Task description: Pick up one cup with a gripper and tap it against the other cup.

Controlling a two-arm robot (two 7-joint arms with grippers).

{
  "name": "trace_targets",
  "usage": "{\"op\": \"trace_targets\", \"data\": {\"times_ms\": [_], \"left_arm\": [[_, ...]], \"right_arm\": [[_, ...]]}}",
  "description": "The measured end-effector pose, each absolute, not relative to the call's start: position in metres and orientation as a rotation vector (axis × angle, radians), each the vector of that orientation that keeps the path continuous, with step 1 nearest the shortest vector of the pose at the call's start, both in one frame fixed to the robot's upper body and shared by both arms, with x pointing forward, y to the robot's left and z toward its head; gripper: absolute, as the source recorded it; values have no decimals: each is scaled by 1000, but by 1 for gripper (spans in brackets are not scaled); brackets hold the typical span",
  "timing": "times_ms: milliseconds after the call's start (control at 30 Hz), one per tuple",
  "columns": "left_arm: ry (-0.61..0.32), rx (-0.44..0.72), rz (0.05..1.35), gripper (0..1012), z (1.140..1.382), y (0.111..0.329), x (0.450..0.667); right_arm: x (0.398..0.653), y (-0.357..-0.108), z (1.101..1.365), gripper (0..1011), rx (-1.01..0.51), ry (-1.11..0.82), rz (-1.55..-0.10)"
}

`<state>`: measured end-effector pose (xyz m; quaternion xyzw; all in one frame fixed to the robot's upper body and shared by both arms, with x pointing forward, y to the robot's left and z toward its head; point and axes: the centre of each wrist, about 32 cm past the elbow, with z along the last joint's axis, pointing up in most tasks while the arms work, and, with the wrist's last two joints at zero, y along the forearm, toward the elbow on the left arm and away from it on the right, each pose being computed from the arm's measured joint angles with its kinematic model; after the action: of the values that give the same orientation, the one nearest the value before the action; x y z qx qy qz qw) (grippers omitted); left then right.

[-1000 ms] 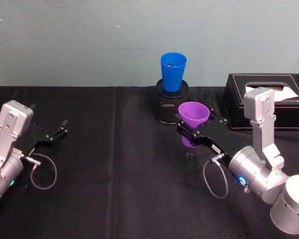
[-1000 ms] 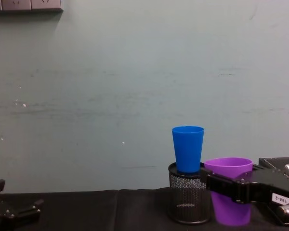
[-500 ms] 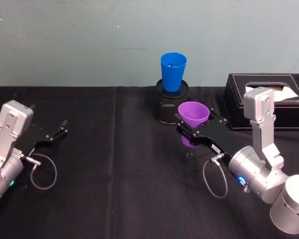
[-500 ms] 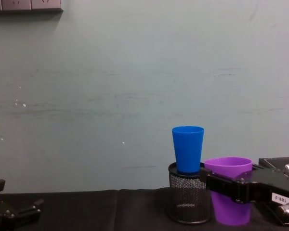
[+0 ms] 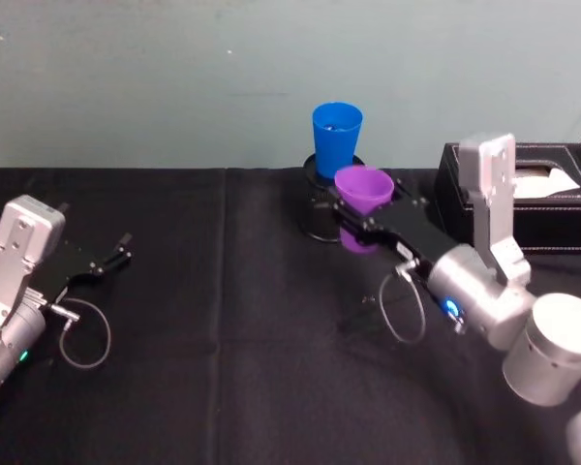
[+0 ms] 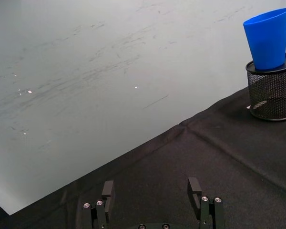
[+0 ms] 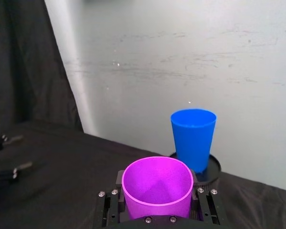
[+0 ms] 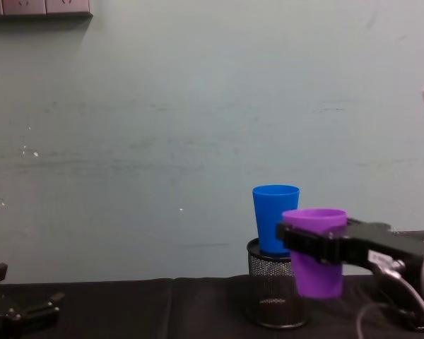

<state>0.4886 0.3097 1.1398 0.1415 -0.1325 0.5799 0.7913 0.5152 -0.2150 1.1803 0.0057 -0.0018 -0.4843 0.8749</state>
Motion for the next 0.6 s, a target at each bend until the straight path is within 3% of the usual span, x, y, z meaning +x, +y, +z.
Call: {"op": "trace_targets", "data": {"times_ms": [600], "left_arm": [[-285,304,1248,1000,1140,310,489]], "right_arm": [[579,-197,1184,735,42,53,-1047]]}}
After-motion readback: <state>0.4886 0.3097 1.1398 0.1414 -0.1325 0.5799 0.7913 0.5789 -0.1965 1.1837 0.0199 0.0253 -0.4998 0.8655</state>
